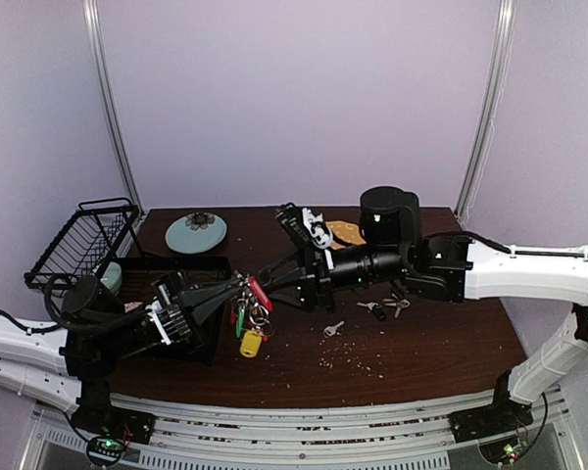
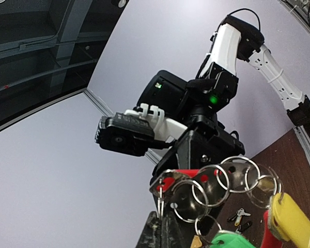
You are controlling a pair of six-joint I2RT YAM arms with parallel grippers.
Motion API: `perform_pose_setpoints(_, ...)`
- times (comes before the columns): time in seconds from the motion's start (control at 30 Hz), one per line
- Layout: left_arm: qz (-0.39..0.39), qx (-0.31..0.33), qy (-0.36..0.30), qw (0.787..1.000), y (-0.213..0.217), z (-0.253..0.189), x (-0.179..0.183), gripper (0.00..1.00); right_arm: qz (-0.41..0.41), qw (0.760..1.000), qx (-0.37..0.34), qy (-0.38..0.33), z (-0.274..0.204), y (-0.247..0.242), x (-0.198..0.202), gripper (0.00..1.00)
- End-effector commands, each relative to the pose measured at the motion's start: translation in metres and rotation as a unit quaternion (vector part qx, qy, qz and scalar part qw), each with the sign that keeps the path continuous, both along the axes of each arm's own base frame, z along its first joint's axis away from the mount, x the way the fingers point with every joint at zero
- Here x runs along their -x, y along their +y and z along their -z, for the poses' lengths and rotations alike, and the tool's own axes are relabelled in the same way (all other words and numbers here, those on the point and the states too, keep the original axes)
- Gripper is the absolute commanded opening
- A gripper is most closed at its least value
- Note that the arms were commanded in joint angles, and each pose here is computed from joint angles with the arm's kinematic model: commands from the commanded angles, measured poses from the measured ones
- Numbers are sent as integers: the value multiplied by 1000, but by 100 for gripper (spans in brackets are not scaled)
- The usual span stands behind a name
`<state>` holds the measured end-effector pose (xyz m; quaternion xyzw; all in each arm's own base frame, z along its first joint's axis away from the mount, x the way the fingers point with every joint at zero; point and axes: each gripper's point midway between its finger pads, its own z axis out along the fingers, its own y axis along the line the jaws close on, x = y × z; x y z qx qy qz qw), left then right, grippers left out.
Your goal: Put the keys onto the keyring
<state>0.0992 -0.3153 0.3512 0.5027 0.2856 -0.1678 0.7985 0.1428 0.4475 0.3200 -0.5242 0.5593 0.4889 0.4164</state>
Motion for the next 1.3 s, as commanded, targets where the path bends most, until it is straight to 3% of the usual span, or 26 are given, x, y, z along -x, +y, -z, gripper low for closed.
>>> perform_pose_setpoints(0.0,10,43,-13,999,7,-25,6,0,-18,999,-47,-8,-23,4,9,36)
perform_pose_setpoints(1.0,-19,14,0,1000,1,-6,-6,0,-48,996,-70,9,-59,7,43,28)
perform_pose_setpoints(1.27,-12,22,14,1000,0,-7,-6,0,-11,998,-57,2,-63,18,35,24)
